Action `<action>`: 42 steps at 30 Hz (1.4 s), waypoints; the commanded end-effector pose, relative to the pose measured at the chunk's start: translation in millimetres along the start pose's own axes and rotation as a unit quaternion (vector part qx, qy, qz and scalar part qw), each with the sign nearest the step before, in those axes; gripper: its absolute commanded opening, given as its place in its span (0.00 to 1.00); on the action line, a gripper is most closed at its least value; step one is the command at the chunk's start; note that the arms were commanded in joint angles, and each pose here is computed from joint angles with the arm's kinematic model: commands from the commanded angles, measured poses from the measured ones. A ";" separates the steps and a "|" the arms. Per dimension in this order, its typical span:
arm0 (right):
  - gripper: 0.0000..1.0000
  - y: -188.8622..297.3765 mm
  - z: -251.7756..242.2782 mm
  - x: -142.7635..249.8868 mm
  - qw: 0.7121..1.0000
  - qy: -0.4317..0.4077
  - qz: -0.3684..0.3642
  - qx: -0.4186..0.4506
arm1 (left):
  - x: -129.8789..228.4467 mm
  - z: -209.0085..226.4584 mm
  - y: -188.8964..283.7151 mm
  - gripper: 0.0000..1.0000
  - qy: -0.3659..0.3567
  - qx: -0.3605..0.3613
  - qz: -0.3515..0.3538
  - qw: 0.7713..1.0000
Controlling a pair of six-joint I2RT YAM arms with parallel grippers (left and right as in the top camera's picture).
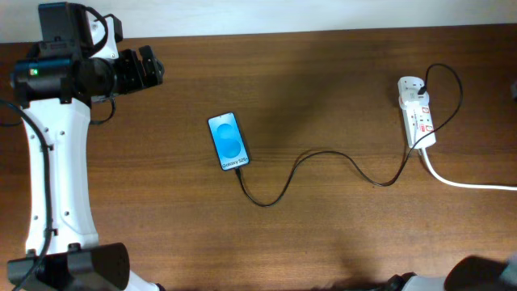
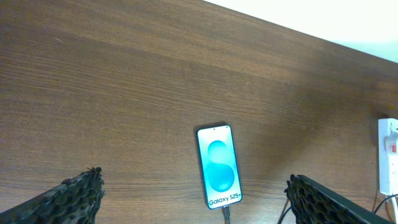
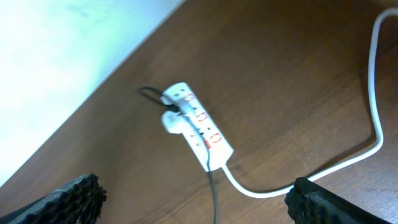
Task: Plug charger to phone and switch on socket
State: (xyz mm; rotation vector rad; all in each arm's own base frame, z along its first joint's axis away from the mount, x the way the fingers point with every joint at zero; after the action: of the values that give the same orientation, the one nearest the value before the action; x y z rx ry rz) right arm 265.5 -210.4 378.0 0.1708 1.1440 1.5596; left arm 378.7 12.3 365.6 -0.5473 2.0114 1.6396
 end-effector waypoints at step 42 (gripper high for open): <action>0.98 -306.4 -52.9 52.0 0.973 0.004 0.174 0.153 | -0.3 1.0 4.7 0.99 -0.002 -0.006 -0.004 1.000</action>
State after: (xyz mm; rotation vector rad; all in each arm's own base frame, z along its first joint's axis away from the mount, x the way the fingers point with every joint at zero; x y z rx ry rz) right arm 420.2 -235.0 124.5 0.5467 1.4002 1.6562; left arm 378.3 12.2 365.2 -0.5447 2.0144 1.6415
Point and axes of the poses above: each gripper's point midway between its finger pads, its own y axis back along the fingers, its own z axis along the line the jaws close on, x = y × z, the point moved 9 cm from there along y, back along the fingers, and after that the axes turned 14 degrees about -y, right-handed, at the moved point
